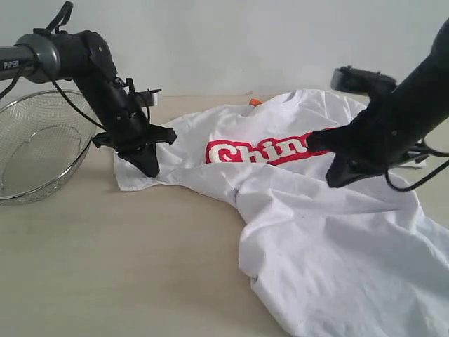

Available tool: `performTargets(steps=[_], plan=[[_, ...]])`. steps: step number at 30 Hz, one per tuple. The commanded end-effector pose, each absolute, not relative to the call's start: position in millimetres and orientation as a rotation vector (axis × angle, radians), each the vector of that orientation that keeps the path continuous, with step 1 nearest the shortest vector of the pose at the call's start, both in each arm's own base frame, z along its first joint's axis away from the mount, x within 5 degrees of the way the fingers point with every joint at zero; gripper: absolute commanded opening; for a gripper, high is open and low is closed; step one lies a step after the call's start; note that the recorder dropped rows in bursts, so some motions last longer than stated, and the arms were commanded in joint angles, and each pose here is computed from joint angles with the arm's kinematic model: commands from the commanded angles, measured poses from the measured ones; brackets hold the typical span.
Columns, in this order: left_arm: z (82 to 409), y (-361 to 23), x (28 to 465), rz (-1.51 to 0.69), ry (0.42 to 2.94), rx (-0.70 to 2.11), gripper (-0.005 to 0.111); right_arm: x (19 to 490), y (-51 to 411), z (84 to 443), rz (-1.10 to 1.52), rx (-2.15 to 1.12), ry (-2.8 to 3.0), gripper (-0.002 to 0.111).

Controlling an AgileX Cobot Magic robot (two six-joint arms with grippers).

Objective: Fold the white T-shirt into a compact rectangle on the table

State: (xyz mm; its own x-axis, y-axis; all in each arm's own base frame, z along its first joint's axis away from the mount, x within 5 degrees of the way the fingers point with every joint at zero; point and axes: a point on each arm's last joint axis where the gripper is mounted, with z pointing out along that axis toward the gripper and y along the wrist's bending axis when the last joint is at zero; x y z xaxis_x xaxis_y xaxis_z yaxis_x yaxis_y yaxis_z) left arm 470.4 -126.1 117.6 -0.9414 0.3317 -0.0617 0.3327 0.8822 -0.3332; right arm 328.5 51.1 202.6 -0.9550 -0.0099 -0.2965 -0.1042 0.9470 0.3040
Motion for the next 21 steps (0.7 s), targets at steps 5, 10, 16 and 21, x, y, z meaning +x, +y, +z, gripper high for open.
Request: performTargets(steps=[5, 10, 16, 21], plan=[[117.0, -124.5, 468.8, -0.469, 3.066, 0.546, 0.005, 300.6, 71.2, 153.8, 0.408, -0.144, 2.941, 0.000], [117.1, -124.7, 469.3, -0.470, 3.064, 0.531, 0.005, 301.3, 68.1, 142.2, 0.352, -0.159, 2.979, 0.000], [117.1, -124.3, 472.8, -0.467, 3.037, 0.483, 0.005, 300.7, 57.9, 129.5, 0.177, -0.160, 3.047, 0.000], [131.4, -139.0, 472.2, -0.727, 2.966, 0.509, 0.005, 302.1, 49.3, 123.2, 0.029, -0.141, 3.066, 0.000]])
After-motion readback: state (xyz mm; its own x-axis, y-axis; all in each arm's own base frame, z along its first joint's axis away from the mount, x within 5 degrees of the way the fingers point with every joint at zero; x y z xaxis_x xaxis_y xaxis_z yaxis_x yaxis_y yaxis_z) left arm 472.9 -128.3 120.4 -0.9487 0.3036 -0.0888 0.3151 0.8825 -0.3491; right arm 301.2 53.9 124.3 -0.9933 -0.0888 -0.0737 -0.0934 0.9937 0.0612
